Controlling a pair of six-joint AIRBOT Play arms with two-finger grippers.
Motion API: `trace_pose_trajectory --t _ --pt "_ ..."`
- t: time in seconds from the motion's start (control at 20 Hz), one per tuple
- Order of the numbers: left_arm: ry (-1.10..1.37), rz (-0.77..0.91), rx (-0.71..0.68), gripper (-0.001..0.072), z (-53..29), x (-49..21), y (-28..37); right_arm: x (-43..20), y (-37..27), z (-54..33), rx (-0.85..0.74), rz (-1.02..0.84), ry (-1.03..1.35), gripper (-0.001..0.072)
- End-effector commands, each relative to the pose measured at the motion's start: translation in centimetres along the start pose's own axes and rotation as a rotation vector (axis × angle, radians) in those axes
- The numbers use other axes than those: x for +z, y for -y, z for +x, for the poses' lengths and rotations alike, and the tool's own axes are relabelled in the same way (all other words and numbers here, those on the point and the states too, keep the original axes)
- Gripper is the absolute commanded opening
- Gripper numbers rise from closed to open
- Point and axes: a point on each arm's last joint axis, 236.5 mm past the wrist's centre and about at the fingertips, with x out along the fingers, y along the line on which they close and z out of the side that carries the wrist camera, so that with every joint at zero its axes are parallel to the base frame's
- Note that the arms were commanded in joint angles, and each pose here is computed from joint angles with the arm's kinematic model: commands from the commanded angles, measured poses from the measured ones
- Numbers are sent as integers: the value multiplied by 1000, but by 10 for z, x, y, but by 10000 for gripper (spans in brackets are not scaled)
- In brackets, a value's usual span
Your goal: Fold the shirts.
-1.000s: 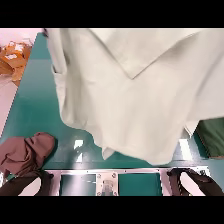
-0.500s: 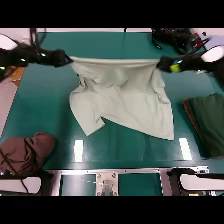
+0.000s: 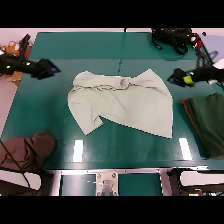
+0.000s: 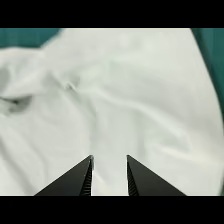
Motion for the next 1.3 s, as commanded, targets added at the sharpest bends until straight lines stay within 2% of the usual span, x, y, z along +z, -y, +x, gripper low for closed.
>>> trace_pose_trajectory --t 0.0,0.1,0.2,0.3,0.6,0.75,0.8,0.85,0.9,0.95,1.25 --pt "-146 -81 8 586 -5 -48 -31 -62 44 -28 -11 162 -84 250" --pt "-174 -106 0 586 11 -67 -42 -104 71 -38 -46 273 -93 255" --pt "-194 -127 0 586 24 -84 -51 -149 94 -39 -73 416 -118 340" --pt "-212 -134 -6 586 31 -96 -55 -193 101 -25 -60 516 -188 376" --pt "-212 -149 -29 586 33 -98 -51 -254 92 26 -36 617 -264 422" --pt "-209 -150 -34 586 33 -97 -50 -249 82 38 -6 590 -252 419" --pt "-206 -153 -39 586 33 -96 -48 -242 75 41 18 573 -229 382" --pt "-202 -155 -44 586 33 -95 -47 -234 69 43 48 558 -206 274" --pt "-200 -158 -47 586 33 -95 -47 -228 64 42 68 542 -193 122" --pt "-201 -158 -46 586 33 -95 -47 -224 64 40 71 522 -190 28" --pt "-224 -201 -44 586 44 -112 -52 -179 96 18 -65 458 -102 13"
